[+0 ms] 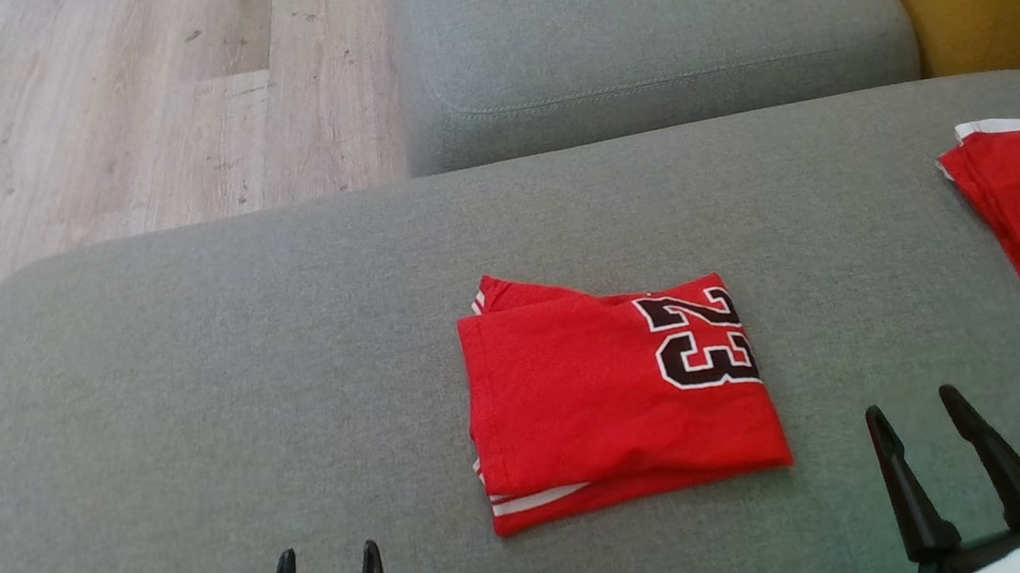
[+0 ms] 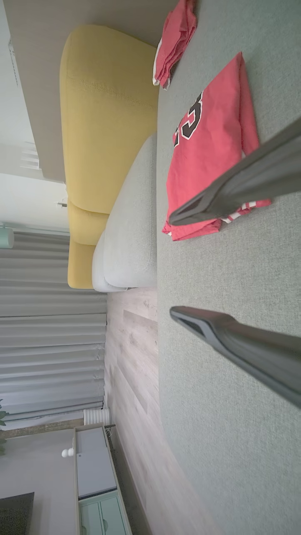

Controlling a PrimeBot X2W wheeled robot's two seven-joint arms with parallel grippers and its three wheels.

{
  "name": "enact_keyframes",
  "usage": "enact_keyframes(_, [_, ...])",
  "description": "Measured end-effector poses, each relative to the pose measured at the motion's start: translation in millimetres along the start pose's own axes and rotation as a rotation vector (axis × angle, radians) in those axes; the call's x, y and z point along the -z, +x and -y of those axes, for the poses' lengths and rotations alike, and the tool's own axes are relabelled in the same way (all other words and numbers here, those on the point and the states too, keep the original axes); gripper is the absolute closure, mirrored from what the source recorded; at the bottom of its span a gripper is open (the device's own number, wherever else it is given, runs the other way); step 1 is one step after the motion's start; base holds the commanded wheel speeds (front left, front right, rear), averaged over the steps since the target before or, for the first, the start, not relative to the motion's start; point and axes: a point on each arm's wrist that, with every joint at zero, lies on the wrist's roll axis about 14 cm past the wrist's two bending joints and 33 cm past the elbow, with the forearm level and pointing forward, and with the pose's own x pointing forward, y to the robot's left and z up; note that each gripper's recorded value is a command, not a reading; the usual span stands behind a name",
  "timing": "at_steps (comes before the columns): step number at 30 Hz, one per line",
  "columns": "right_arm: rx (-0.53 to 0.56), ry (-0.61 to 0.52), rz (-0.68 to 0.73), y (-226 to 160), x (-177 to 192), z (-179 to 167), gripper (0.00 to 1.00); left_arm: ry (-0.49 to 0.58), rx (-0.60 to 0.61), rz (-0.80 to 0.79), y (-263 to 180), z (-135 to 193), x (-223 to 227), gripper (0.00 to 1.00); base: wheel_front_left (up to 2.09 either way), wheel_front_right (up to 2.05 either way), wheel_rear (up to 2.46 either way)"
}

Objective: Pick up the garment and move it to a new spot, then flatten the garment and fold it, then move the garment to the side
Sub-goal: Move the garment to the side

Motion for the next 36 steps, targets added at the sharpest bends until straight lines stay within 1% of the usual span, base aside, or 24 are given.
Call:
enact_keyframes(4, [-0.013,0.008,-0.025,2.2,7.2,-3.1,0.0,-0.002,-0.01,-0.012,-0.7,-2.1,3.2,0.0,0.0,0.0,0.0])
enact_keyframes(11, [-0.046,0.056,-0.16,10.0,47.3,-11.5,0.0,-0.013,-0.025,-0.064,-0.6,-4.4,16.4,0.0,0.0,0.0,0.0])
enact_keyframes(13, [-0.058,0.065,-0.177,14.9,51.7,-13.8,0.0,-0.016,-0.023,-0.074,-0.5,-3.2,19.0,0.0,0.0,0.0,0.0])
enact_keyframes(18, [-0.098,0.169,-0.276,61.0,58.7,-17.4,0.0,-0.029,-0.025,-0.103,12.7,-4.0,26.1,0.0,0.0,0.0,0.0])
enact_keyframes(20, [-0.106,0.204,-0.326,79.9,60.1,-10.9,0.0,-0.026,-0.015,-0.095,24.9,-2.8,23.8,0.0,0.0,0.0,0.0])
enact_keyframes(23, [-0.114,0.274,-0.431,98.0,69.9,-2.9,0.0,-0.025,-0.015,-0.09,37.8,-4.2,22.9,0.0,0.0,0.0,0.0])
enact_keyframes(26, [-0.121,0.379,-0.556,100.8,87.5,-2.7,0.0,-0.027,-0.036,-0.108,39.6,-10.0,28.1,0.0,0.0,0.0,0.0])
enact_keyframes(29, [-0.154,0.461,-0.68,94.2,104.8,-12.9,0.0,-0.028,-0.058,-0.128,36.4,-15.3,33.4,0.0,0.0,0.0,0.0])
enact_keyframes(34, [-0.247,0.576,-0.753,92.6,104.0,-41.5,0.0,-0.034,-0.086,-0.131,37.2,-21.5,34.1,0.0,0.0,0.0,0.0])
enact_keyframes(35, [-0.255,0.587,-0.751,92.5,102.5,-43.8,0.2,-0.035,-0.086,-0.133,37.0,-21.4,34.5,0.0,0.0,0.0,0.0])
enact_keyframes(36, [-0.258,0.598,-0.746,92.9,100.6,-44.6,0.62,-0.035,-0.085,-0.134,37.2,-20.8,34.7,0.0,0.0,0.0,0.0])
